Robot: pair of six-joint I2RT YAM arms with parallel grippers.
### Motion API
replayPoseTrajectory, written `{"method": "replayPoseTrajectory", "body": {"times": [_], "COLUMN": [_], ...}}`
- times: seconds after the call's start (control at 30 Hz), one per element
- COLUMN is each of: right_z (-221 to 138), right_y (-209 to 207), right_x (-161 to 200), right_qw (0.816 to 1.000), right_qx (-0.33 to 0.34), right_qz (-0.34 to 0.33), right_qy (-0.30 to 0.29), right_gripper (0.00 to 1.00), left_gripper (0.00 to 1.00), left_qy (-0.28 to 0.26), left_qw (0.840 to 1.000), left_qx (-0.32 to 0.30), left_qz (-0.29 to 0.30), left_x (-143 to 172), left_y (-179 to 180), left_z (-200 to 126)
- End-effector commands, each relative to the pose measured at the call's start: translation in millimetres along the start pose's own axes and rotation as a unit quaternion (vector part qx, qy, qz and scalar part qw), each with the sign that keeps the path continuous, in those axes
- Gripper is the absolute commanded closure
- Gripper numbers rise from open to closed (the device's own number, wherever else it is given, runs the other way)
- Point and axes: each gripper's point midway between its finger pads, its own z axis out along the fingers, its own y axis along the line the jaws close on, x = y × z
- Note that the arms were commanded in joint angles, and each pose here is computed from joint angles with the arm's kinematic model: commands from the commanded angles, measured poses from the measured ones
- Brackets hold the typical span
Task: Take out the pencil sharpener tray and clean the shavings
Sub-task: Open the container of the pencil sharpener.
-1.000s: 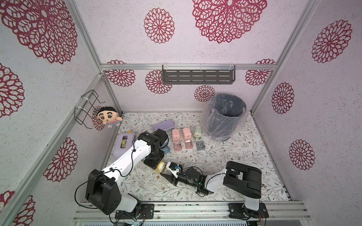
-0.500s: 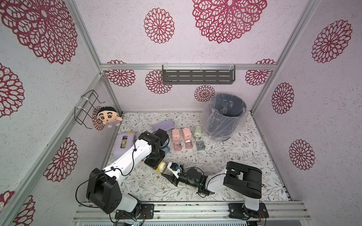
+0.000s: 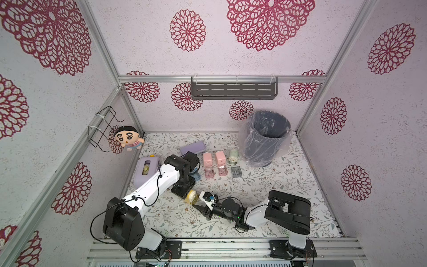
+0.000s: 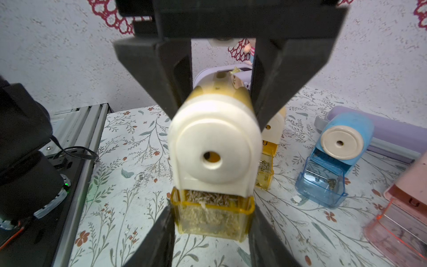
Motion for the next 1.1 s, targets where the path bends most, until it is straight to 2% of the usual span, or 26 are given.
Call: {"method": "replayPoseTrajectory", "body": {"times": [0.0,0.13,0.33,0.47,0.63,0.73,1.07], "right_z": [4,10,19,24,30,31,33], "right_y": [-5,-4,-3,-2,-1,-17,-19], "right_x": [-11,-9,-9,-8,-8,-7,-7], "right_qw": [1.000,1.000,1.000,1.000,1.000,1.000,1.000], "right_qx": [0.004,0.004,0.001,0.000,-0.004,0.011,0.014], "right_qz": [0.004,0.005,0.006,0.007,0.007,0.011,0.012], "right_qy": [-0.013,-0.011,-0.010,-0.007,-0.002,-0.002,-0.001], "right_gripper": [0.42,0.28,0.23,0.25,0.35,0.40,0.41], "left_gripper": [0.74,0.74,0.74,0.74,0.74,0.74,0.74], "left_qy": [-0.039,-0.040,-0.040,-0.040,-0.040,-0.040,-0.039], "left_qw": [0.999,0.999,0.999,0.999,0.999,0.999,0.999], "left_qx": [0.001,0.000,-0.001,0.000,0.001,0.000,0.001], "left_qz": [-0.003,-0.002,-0.003,-0.003,-0.002,-0.001,-0.001], "left_x": [-17,-17,-17,-17,-17,-17,-17], "left_y": [-3,-3,-2,-2,-3,-3,-3], "left_z": [-5,-5,-5,-5,-5,-5,-5]}}
